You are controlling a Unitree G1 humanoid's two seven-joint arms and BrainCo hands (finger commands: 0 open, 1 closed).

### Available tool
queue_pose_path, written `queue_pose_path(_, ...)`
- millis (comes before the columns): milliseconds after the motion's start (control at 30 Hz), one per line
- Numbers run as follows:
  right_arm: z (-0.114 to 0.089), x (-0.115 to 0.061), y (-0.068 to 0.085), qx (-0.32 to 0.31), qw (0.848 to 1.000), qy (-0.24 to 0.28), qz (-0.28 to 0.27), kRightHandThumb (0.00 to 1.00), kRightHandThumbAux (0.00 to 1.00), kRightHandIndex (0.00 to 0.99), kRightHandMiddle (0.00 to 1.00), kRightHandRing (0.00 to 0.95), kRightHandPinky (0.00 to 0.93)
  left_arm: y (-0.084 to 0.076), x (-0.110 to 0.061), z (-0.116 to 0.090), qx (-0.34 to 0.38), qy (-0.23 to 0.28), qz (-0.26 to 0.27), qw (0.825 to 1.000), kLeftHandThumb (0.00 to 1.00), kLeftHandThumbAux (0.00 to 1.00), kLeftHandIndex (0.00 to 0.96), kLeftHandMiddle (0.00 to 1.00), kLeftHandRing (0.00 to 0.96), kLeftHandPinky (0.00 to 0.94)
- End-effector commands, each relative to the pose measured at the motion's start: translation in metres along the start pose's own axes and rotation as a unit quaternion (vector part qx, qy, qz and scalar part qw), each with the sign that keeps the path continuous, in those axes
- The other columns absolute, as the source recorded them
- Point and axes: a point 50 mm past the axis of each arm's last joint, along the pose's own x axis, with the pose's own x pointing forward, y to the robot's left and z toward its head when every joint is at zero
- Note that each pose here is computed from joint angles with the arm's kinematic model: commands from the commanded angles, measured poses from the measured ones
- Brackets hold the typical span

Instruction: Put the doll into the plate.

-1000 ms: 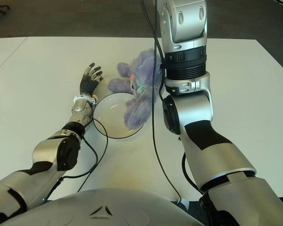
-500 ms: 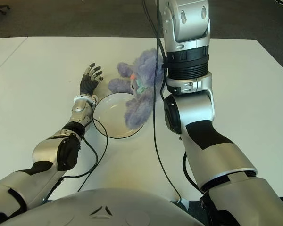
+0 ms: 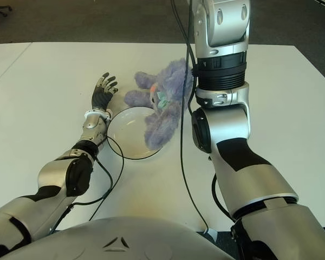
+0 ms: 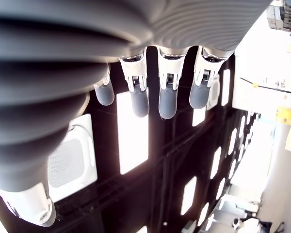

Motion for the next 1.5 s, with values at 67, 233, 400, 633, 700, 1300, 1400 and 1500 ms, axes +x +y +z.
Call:
queue_pose_path(67,-0.113,-0.091,-0.053,-0.404,0.835,0.103,0.358,0.05,0.368,0.0,0.0,0.0,0.0,0.004,-0.042,-0.073,-0.013,0.166,0.024,0.986,0.615,0.907,0.128,0.187,0.164,0.182)
queue_pose_path(233,-0.115,-0.091,-0.058,-0.421,0.821,0.11,0.37,0.032,0.356,0.0,0.0,0.0,0.0,0.004,-0.042,-0.073,-0.018,0.166,0.021,0.986,0.616,0.912,0.124,0.179,0.155,0.186)
queue_pose_path(400,-0.116,-0.093,-0.065,-0.432,0.811,0.109,0.379,0.017,0.359,0.0,0.0,0.0,0.0,0.004,-0.041,-0.073,-0.017,0.166,0.022,0.986,0.584,0.912,0.115,0.17,0.153,0.192)
queue_pose_path(633,-0.117,-0.098,-0.076,-0.448,0.798,0.11,0.387,0.0,0.366,0.0,0.0,0.0,0.0,0.004,-0.042,-0.073,-0.022,0.168,0.021,0.985,0.634,0.907,0.117,0.166,0.154,0.202)
queue_pose_path(700,-0.118,-0.1,-0.079,-0.45,0.796,0.111,0.39,0.0,0.369,0.0,0.0,0.0,0.0,0.005,-0.042,-0.073,-0.023,0.171,0.022,0.985,0.598,0.903,0.111,0.163,0.155,0.205)
queue_pose_path(1300,-0.135,-0.127,-0.099,-0.428,0.792,0.148,0.41,0.0,0.414,0.0,0.0,0.0,0.0,0.008,-0.037,-0.068,0.025,0.171,-0.005,0.985,0.247,0.726,0.046,0.085,0.138,0.219)
queue_pose_path(1400,-0.136,-0.128,-0.101,-0.427,0.793,0.151,0.408,0.0,0.416,0.0,0.0,0.0,0.0,0.008,-0.038,-0.069,0.03,0.173,-0.006,0.984,0.24,0.72,0.047,0.086,0.138,0.222)
queue_pose_path(1500,-0.14,-0.132,-0.103,-0.42,0.797,0.159,0.404,0.0,0.419,0.0,0.0,0.0,0.0,0.009,-0.04,-0.071,0.04,0.178,-0.004,0.983,0.227,0.705,0.046,0.094,0.142,0.22)
